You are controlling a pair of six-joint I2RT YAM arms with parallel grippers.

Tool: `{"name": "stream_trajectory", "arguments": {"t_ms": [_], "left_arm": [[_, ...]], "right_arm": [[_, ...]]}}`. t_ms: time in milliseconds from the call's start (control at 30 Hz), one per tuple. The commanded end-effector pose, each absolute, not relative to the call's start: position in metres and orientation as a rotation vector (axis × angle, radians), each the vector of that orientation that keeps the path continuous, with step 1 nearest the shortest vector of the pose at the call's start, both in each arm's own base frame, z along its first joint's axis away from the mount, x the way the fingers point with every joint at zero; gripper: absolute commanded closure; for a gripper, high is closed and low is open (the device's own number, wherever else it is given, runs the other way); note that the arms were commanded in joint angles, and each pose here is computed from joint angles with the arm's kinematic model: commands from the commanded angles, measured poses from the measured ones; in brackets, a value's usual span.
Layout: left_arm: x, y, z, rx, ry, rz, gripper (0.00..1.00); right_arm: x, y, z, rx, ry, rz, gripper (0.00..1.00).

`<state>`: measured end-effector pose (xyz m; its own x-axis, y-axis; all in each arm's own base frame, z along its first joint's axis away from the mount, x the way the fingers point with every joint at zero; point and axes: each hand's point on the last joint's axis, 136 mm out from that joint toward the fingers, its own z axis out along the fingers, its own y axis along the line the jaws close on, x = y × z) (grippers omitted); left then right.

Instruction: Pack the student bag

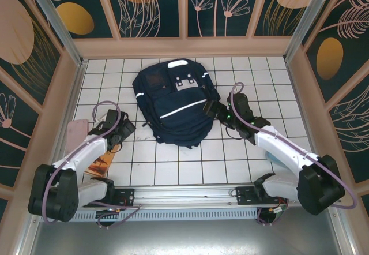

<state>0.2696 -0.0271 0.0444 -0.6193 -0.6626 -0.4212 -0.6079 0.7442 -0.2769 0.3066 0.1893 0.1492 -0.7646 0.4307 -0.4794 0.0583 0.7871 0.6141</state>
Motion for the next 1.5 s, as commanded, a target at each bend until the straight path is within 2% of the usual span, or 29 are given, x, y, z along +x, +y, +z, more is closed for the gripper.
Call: {"name": "stream_trajectory", "arguments": {"t_ms": [0,233,500,800,867,933,1033,1267,1467], "left_arm": [[0.28,-0.039,0.047,-0.905,2.47,-0.216,0.03],[0.281,-0.069,0.044,-0.844,2.498,-0.387,0.06],[0.271,-0.132,0.05,-0.737,2.541,-0.583,0.08],[0.246,-0.175,0.064,-0.64,2.568,-0.538,0.1],[0.254,-0.171,0.08,-0.622,2.536,-0.49,0.08],[0.263,-0.159,0.099,-0.615,2.472,-0.408,0.02],[0.274,-0.136,0.119,-0.616,2.384,-0.303,0.01],[0.285,-0.082,0.103,-0.776,2.353,-0.252,0.01],[0.285,-0.074,0.078,-0.854,2.362,-0.286,0.01]], "right_arm": [[0.31,0.194,0.159,0.334,2.335,0.788,0.03],[0.312,0.197,0.164,0.324,2.331,0.798,0.03],[0.314,0.198,0.164,0.332,2.329,0.808,0.03],[0.314,0.198,0.163,0.348,2.325,0.814,0.03],[0.314,0.199,0.164,0.347,2.323,0.823,0.03],[0.314,0.2,0.164,0.344,2.322,0.826,0.03],[0.314,0.2,0.165,0.341,2.323,0.827,0.03],[0.312,0.203,0.164,0.338,2.323,0.85,0.03],[0.312,0.205,0.165,0.327,2.324,0.86,0.03]]}}
